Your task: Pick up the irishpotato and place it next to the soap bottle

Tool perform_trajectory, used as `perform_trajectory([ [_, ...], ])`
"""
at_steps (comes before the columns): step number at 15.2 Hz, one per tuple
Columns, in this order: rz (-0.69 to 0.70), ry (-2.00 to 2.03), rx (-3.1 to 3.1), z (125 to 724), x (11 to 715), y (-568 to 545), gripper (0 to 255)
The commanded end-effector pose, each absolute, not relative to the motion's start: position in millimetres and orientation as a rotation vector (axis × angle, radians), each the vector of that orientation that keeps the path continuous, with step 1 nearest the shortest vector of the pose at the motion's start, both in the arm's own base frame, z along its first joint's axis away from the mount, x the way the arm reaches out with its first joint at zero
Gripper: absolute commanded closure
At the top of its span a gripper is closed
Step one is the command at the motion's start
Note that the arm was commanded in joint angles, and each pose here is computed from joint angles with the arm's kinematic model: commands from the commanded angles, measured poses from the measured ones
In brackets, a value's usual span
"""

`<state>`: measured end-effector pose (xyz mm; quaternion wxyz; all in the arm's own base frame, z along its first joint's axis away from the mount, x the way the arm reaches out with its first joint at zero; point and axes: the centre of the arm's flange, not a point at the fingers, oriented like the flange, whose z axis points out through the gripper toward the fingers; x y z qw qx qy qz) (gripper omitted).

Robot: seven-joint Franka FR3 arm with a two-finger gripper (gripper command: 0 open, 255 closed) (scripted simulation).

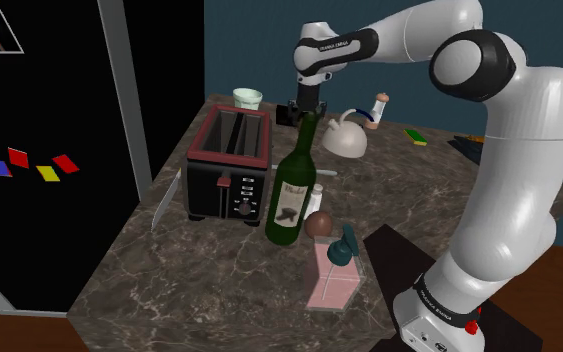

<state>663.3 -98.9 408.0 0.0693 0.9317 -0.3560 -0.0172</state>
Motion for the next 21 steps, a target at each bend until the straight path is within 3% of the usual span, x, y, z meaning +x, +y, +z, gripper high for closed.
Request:
perform_trajectory([
  [1,-0.052,-1.071,2.805,419,664,-100,255],
  [21,-0.052,-1.071,2.805,524,664,-100,255],
])
